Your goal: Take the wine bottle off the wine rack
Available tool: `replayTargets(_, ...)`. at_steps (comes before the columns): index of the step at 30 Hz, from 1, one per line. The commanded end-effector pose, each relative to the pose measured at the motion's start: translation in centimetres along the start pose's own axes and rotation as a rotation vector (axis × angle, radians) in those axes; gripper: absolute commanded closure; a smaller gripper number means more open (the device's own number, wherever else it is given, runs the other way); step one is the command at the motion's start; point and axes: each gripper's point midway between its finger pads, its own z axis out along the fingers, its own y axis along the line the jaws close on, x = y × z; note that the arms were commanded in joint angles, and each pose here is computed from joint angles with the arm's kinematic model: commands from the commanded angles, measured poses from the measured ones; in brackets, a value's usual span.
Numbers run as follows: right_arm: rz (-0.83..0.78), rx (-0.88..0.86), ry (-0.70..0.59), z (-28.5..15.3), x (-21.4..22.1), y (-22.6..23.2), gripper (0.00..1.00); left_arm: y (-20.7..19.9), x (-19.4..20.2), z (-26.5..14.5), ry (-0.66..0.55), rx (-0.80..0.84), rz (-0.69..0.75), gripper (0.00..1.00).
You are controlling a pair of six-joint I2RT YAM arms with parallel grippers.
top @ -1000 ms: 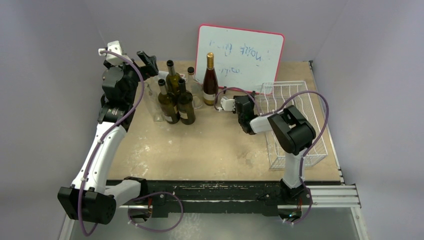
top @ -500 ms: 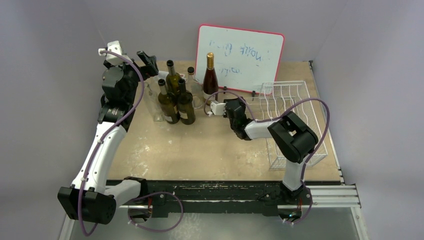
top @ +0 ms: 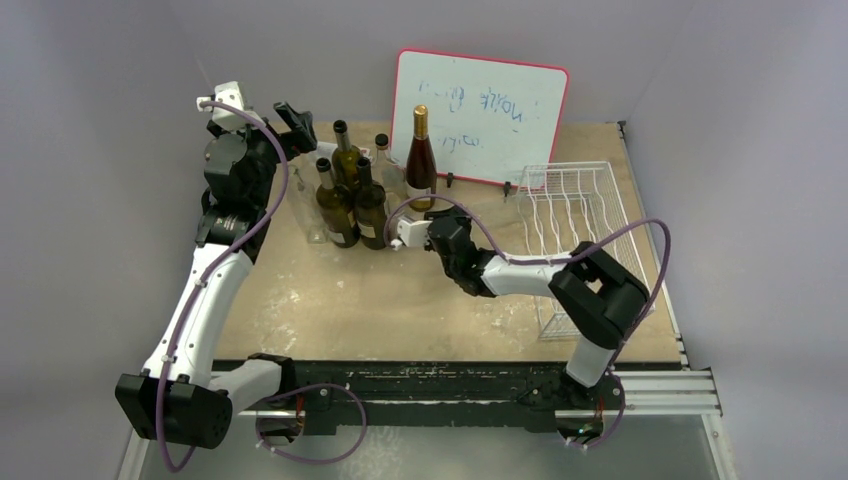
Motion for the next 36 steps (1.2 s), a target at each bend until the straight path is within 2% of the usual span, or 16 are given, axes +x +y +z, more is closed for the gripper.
replayTargets(1,0.12,0.096,-0.034,-2.7,-2.3,-4.9,0.92,-0.9,-3.4,-0.5,-0.095,0.03,-0.02,0.0)
replayTargets(7,0.237,0.043,-0.099,-5.2,-3.9,-5.5,0.93,-0.9,-3.5,-0.6,-0.099,0.029,-0.02,0.0)
replayTargets(11,0.399,0.027,-0.198,-7.2,-5.8,-8.2,0.93,-0.9,-3.5,-0.6,-0.099,0.029,-0.02,0.0)
replayTargets(23,0.825,-0.126,-0.606,-12.1,-11.9,-13.0,0.94,-0.9,-3.2,-0.4,-0.091,0.033,-0.021,0.0)
replayTargets(29,1.024,-0.169,-0.783,-11.5,-12.8,-16.6,0.93,-0.8,-3.0,-0.3,-0.086,0.03,-0.019,0.0)
replayTargets(36,1.061,-0.187,-0.812,-8.8,-14.7,-17.5,0.94,-0.8,-3.1,-0.3,-0.088,0.028,-0.018,0.0)
